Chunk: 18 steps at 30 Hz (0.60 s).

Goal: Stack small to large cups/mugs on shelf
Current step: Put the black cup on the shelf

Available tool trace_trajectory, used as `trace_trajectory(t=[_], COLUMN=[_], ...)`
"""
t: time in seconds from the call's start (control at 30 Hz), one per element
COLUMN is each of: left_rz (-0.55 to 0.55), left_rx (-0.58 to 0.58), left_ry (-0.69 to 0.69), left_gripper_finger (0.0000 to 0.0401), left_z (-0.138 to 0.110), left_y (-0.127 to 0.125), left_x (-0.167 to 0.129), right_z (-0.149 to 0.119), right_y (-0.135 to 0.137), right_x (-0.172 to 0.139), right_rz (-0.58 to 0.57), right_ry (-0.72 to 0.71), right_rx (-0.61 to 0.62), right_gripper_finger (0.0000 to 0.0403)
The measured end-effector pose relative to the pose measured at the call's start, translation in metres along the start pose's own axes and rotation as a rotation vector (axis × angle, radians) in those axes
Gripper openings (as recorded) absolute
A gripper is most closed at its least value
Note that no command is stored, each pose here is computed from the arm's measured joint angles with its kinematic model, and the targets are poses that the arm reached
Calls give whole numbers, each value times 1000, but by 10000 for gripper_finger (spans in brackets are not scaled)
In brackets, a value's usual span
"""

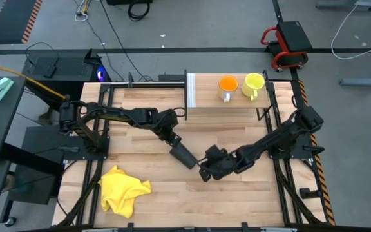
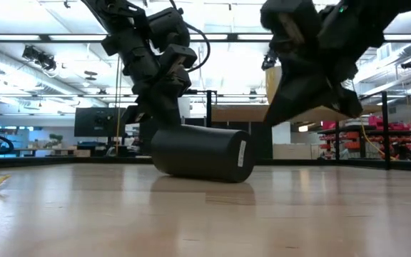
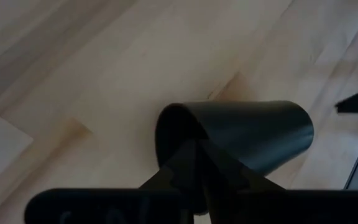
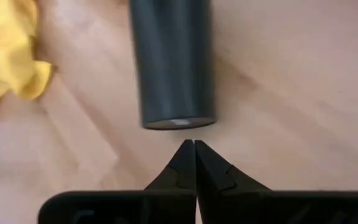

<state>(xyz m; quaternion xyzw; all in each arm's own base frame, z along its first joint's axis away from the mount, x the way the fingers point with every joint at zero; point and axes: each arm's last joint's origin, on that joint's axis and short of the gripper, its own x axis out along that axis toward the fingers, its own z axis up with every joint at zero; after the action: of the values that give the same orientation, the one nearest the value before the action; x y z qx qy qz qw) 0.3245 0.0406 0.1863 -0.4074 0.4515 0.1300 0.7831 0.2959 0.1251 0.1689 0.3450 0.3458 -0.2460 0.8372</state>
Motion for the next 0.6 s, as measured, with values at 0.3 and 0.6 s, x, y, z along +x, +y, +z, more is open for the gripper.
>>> trace_trajectory(t=[0.3, 0.6], left_rz=[25, 86], left_rx=[27, 14], left_ry=[55, 145], left_gripper_finger=[31, 18], left_z=[-7, -10], left_y=[1, 13], left_x=[1, -3], right_z=[4, 20], right_y=[7, 8], right_x=[6, 11], right_rz=[62, 106], right_ry=[-64, -85], right_rx=[32, -2], right_gripper_finger=[0, 0])
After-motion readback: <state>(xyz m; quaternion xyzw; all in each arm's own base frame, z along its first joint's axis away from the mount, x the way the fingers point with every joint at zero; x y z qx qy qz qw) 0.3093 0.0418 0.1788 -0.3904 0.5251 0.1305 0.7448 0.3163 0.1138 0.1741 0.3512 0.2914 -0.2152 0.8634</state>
